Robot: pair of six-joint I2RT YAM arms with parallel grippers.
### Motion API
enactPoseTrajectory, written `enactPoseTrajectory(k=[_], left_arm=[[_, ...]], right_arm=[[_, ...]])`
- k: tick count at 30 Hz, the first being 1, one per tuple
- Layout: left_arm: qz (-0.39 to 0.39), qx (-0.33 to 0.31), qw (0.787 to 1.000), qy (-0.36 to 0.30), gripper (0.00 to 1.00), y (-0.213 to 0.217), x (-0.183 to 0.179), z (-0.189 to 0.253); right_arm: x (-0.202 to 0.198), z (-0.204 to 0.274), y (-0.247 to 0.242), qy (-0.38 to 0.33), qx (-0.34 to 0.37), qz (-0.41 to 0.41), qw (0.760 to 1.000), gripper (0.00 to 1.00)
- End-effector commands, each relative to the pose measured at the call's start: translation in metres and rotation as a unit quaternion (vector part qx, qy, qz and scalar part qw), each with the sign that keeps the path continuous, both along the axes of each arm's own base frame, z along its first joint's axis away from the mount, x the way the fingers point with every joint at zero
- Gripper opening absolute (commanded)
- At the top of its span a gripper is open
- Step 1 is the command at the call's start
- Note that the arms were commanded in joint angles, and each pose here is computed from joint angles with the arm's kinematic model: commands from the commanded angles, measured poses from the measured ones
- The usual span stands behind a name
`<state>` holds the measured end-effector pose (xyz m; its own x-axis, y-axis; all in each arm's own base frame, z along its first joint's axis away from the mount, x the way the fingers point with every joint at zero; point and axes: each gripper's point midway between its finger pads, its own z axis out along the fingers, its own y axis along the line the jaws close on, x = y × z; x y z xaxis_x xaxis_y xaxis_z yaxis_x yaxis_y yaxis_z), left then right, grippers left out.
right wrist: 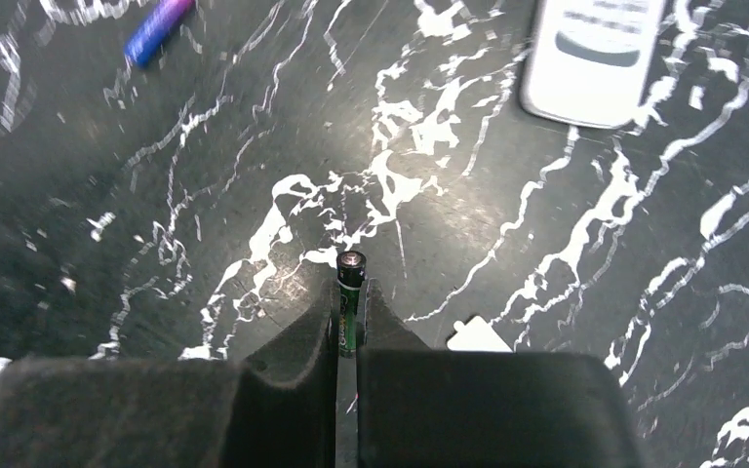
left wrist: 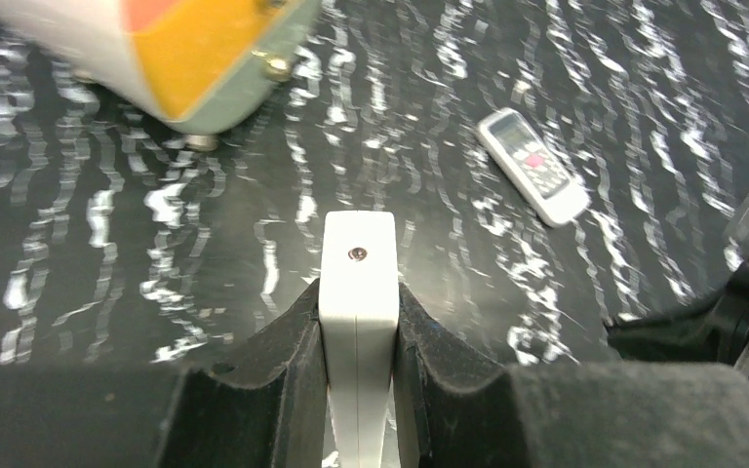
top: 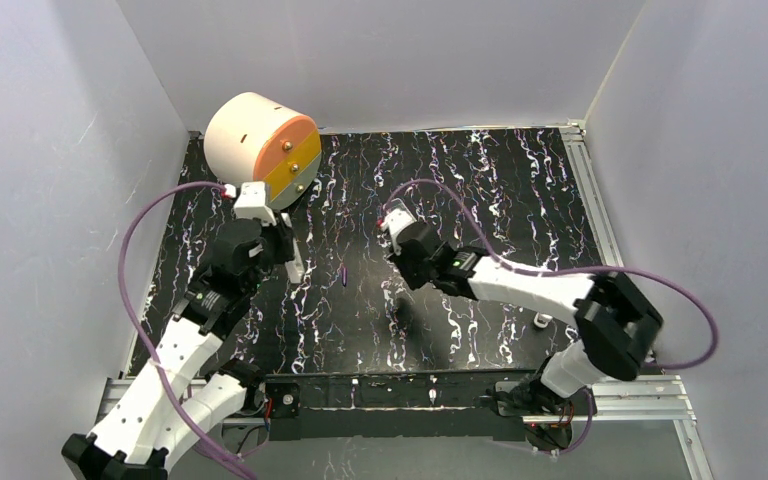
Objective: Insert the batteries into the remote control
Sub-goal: Pick up the battery from the center of the board, then load the battery into the remote control.
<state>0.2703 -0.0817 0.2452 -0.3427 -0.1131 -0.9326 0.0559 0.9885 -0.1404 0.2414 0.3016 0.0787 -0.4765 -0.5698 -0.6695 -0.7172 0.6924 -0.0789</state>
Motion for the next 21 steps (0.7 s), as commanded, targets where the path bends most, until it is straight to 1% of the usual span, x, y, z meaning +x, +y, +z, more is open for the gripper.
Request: enactPoseTrajectory(k=[1, 3, 6, 10, 12, 13, 16, 17, 21], left_arm=[[-0.119, -0.099, 0.988, -0.015, 0.00, -0.057, -0.001, 0.030], [-0.163, -0.136, 0.977, -0.010, 0.00, -0.077, -0.007, 0.038], [-0.207, -0.185, 0.961, 0.008, 0.00, -0.100, -0.013, 0.045], [-0.245, -0.249, 0.935, 0.062, 0.00, -0.127, -0.018, 0.041], [-0.257, -0.278, 0.921, 0.090, 0.00, -0.140, -0.016, 0.038], [-0.266, -0.299, 0.911, 0.104, 0.00, -0.148, -0.016, 0.039], [-0.290, -0.343, 0.885, 0.125, 0.00, -0.167, -0.011, 0.043], [-0.296, -0.350, 0.879, 0.131, 0.00, -0.171, -0.011, 0.044], [-0.318, -0.355, 0.868, 0.139, 0.00, -0.179, -0.010, 0.046]], right_arm=[[0.018, 0.055, -0.001, -0.020, 0.149, -0.125, 0.981, 0.01], [0.021, 0.073, -0.009, -0.027, 0.180, -0.155, 0.971, 0.01], [0.021, 0.102, -0.019, -0.036, 0.224, -0.193, 0.955, 0.01], [0.017, 0.143, -0.023, -0.035, 0.298, -0.219, 0.929, 0.01], [0.012, 0.164, -0.018, -0.030, 0.341, -0.209, 0.916, 0.01], [0.009, 0.173, -0.015, -0.027, 0.359, -0.203, 0.911, 0.01], [0.000, 0.203, -0.006, -0.021, 0.408, -0.169, 0.897, 0.01], [-0.003, 0.211, -0.003, -0.017, 0.419, -0.157, 0.894, 0.01], [-0.021, 0.237, 0.009, 0.000, 0.463, -0.101, 0.881, 0.01]])
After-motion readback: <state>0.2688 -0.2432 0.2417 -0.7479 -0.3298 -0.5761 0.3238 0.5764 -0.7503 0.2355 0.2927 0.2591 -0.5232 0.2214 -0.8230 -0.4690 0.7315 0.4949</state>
